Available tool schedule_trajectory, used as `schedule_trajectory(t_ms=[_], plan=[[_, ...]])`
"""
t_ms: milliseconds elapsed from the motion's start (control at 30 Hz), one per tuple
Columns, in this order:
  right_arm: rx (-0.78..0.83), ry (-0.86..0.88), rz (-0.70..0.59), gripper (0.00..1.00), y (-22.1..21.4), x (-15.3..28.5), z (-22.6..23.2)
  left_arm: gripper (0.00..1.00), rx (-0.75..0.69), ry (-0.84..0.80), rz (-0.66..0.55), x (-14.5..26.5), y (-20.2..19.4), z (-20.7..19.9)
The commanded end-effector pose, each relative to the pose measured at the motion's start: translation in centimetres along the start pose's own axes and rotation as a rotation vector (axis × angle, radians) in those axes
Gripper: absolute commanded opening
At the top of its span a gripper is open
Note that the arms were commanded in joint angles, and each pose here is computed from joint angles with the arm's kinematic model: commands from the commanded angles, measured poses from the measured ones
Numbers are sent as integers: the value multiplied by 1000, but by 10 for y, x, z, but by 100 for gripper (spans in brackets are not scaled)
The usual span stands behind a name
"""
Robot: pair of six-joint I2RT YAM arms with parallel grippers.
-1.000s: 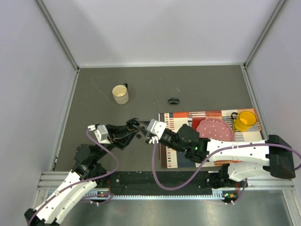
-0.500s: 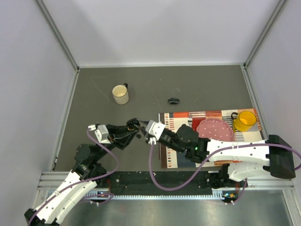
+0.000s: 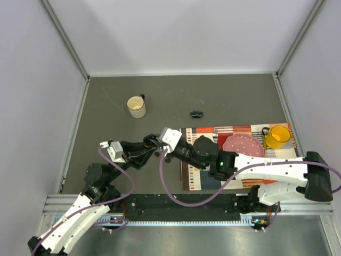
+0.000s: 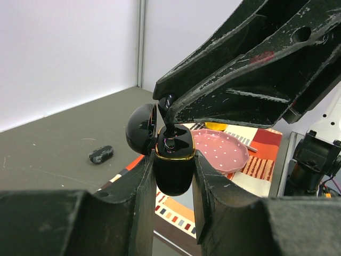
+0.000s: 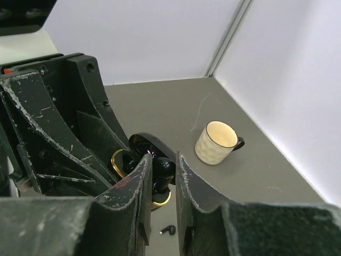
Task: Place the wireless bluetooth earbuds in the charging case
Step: Place the earbud in the charging case.
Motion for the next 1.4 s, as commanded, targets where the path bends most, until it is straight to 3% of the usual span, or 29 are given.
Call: schedule_trajectory(t_ms=[0,767,1167,1367], plan=[[-86,45,55,1,-9,0,16,0,-74,-34,-155,-3,47,-11],[-83,-25,-1,0,1,1,10,0,-116,24,-254,3,56,-1],[-95,-39,41,0,-1,-6,11,0,-137,-23,-284,4,57,-8],[-142,-44,72,24,6,-8,8,0,-138,-26,-275,4,55,-8]])
Point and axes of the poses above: each gripper's point midway between its finger pads, its own x axis back along the fingers, its own z axis along the line the jaws close on, y = z × x, the point moved 1 cm from there along x, back along the fingers, and after that the axes turned 3 degrees about x, right-handed, at the moved point
